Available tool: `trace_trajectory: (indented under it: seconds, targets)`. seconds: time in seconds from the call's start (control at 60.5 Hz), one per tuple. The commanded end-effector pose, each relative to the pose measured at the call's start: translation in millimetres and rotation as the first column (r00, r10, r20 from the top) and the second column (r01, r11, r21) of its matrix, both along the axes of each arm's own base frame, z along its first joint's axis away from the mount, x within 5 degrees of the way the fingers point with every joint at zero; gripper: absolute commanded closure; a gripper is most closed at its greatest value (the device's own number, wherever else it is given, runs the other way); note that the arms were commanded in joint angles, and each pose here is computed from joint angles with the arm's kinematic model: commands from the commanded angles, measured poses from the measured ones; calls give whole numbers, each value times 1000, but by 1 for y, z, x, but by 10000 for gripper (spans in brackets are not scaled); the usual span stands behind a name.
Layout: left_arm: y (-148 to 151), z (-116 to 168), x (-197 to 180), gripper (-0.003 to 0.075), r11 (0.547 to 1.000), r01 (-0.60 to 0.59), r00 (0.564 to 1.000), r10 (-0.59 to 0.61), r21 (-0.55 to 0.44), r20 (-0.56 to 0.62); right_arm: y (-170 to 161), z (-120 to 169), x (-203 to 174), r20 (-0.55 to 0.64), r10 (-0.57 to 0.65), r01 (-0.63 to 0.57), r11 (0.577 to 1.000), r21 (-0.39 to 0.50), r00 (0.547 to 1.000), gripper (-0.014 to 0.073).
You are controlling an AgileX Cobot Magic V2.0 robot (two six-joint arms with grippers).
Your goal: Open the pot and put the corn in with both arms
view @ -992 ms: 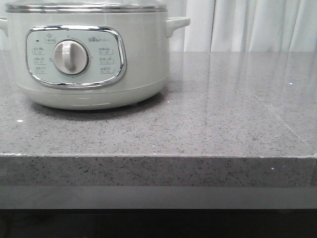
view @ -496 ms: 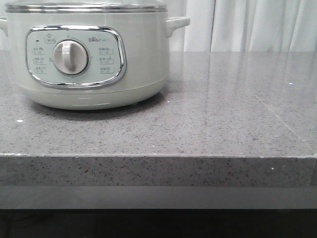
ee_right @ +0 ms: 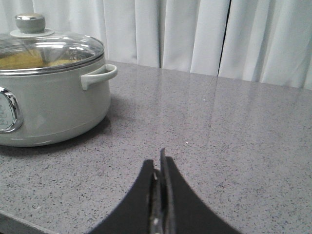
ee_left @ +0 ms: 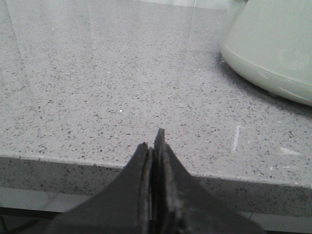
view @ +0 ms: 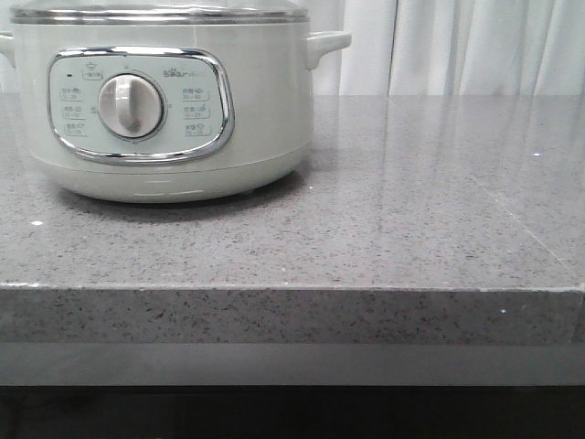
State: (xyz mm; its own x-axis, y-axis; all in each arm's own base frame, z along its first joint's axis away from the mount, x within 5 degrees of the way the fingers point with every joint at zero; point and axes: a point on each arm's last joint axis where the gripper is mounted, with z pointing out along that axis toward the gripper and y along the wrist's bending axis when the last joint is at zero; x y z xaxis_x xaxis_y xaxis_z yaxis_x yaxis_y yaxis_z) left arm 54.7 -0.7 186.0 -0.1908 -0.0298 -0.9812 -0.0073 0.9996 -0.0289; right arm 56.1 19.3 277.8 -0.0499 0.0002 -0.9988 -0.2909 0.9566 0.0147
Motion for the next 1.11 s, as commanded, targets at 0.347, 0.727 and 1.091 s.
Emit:
trace_trajectory:
  seconds: [0.347,0.727,1.091]
  targets:
    - [1,8,-1,738,1000,-10,995,12,-20,102,-17,-70,1,64,-252,250,967,41,965,663]
    - [1,8,-1,738,1000,-10,995,12,-20,100,-18,-79,-1,49,-275,274,961,36,960,663]
    - [1,8,-1,738,1000,-10,995,12,-20,100,-18,-79,-1,49,-275,274,961,36,960,663]
